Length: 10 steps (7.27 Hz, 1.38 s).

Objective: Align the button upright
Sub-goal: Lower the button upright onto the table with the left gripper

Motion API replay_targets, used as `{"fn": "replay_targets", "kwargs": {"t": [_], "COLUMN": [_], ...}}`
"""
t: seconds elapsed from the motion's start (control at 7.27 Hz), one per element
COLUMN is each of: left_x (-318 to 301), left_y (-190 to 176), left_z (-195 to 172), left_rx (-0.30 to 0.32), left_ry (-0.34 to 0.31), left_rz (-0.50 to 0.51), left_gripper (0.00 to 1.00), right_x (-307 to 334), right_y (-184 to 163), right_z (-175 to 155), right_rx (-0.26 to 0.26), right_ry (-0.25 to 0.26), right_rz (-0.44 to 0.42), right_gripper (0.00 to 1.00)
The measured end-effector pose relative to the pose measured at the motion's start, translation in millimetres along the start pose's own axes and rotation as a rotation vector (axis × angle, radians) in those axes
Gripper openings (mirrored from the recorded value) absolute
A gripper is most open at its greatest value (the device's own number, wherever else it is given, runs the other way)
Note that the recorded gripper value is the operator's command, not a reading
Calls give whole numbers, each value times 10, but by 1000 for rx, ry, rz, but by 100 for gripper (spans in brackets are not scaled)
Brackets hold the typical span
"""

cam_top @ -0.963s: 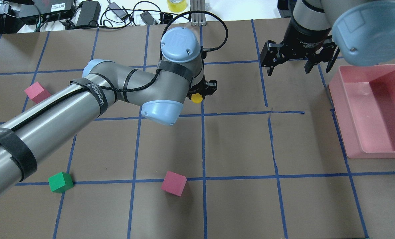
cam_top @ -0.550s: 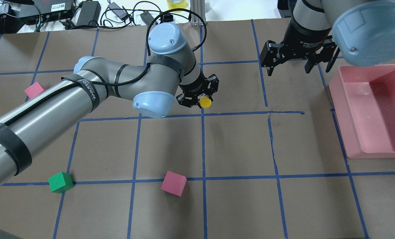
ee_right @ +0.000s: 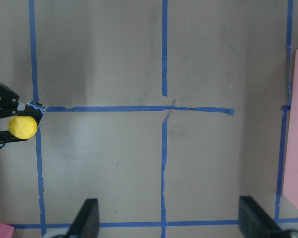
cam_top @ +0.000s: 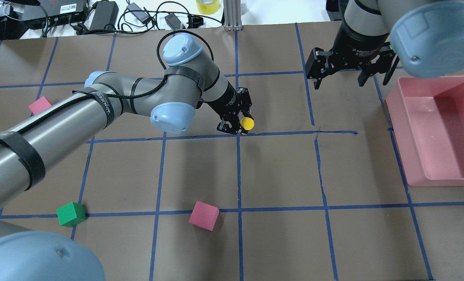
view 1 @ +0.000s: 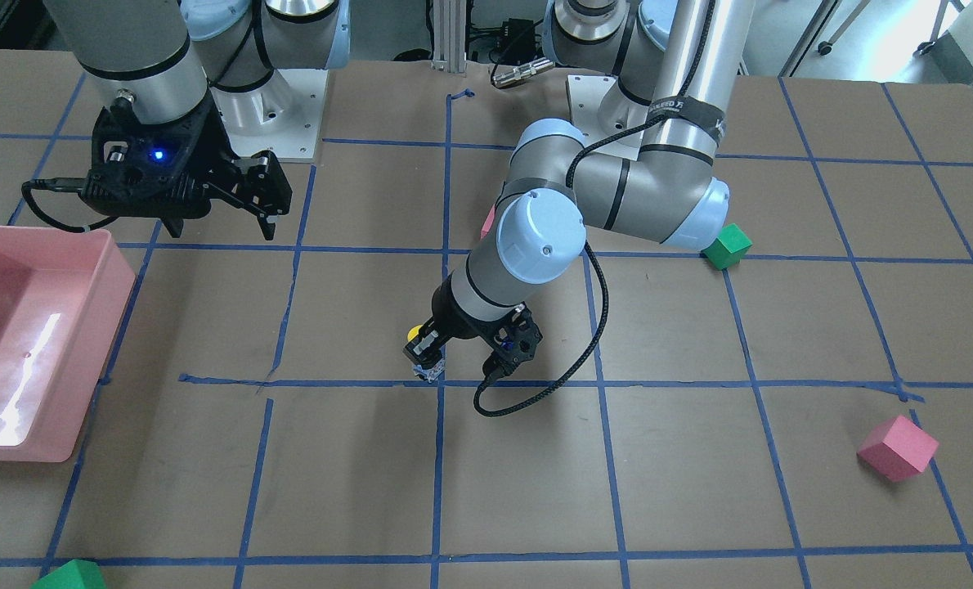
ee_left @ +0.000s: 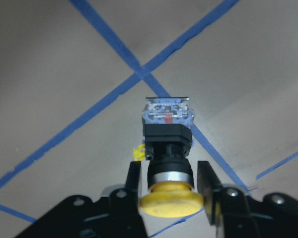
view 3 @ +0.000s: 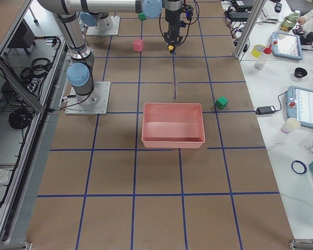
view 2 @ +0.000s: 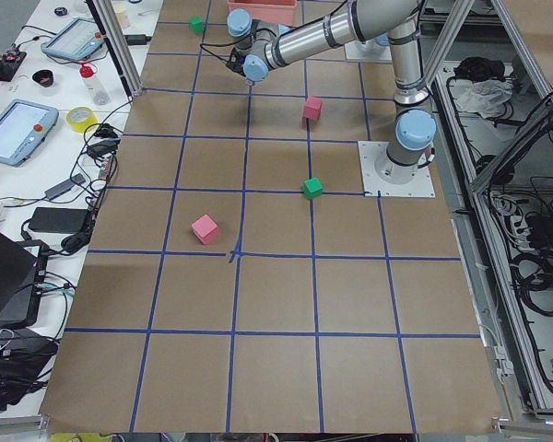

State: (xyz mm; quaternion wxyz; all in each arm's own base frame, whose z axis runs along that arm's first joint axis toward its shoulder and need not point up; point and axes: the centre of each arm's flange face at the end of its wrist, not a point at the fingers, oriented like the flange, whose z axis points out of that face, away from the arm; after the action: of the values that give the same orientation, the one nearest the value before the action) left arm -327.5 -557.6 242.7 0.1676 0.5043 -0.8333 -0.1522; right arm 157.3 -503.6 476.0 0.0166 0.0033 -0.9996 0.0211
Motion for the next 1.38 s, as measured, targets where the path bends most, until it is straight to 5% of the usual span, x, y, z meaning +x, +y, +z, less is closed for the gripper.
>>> {"fn": "replay_targets", "kwargs": {"t": [0.41, 0.69, 0.96, 1.38], "left_x": [-22, -112, -131, -134], "left_y": [-262, -313, -340, -349], "left_z": [-69, 30, 68, 77], "left_rx": [-102, -124, -117, -116], "left_ry": [29, 13, 7, 9], "left_rz": [-94, -94, -83, -59], "left_gripper": [12, 69, 98, 100], "right_x": [0, 2, -4, -10], "right_y": [0, 4, 13, 67], "right_z": [0, 5, -7, -31], "right_rx": [0, -4, -5, -17], "right_ry": [0, 0, -6, -14], "right_rz": [6, 3, -2, -6], "right_gripper": [100, 100, 100, 100]}}
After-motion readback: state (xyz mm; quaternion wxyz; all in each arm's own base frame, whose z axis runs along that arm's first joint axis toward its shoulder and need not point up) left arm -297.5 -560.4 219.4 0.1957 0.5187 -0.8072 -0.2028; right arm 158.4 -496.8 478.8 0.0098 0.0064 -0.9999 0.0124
